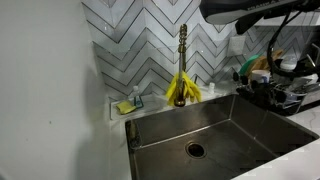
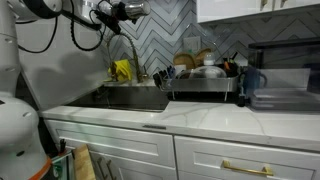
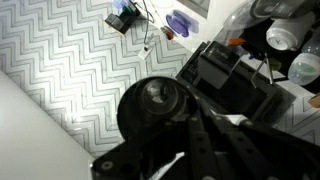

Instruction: Pour the water out of the silver cup into the sink

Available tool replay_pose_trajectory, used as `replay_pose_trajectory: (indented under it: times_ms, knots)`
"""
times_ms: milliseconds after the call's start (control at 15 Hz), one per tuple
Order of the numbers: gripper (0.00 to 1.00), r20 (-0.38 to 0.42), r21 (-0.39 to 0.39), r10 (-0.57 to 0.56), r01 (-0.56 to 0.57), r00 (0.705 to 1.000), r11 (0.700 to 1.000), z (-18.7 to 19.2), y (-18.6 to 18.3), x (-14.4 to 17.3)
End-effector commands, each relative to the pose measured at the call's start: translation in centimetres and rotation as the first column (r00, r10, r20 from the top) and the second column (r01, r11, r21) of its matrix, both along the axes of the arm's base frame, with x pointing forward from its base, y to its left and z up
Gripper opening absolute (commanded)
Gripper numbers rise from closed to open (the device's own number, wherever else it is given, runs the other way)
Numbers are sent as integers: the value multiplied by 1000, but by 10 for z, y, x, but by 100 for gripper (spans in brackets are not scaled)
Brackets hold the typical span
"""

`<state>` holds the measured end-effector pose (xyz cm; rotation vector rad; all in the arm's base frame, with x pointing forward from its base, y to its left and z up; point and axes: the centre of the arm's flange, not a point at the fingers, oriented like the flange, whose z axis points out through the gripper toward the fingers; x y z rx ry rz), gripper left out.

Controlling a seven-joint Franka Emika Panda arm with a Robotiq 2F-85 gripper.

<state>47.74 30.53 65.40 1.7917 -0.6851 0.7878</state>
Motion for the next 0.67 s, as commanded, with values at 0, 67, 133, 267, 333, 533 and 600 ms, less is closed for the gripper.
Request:
replay_pose_trajectory:
  times_ms: [0,67,133,267,333,533,600]
  knots:
    - [1,-37,115,13,-8,999,993,6,-6,-3]
    - [1,-46,149,22,-15,999,989,6,-9,-3]
    - [1,-58,184,29,-18,998,983,4,-13,-2]
    - [1,-79,261,45,-23,996,965,-3,-24,0]
    - [1,-87,301,52,-24,995,953,-7,-30,0]
    - [1,-78,439,127,-80,989,895,-16,-51,0]
    - [1,-69,474,158,-108,985,874,-20,-58,0]
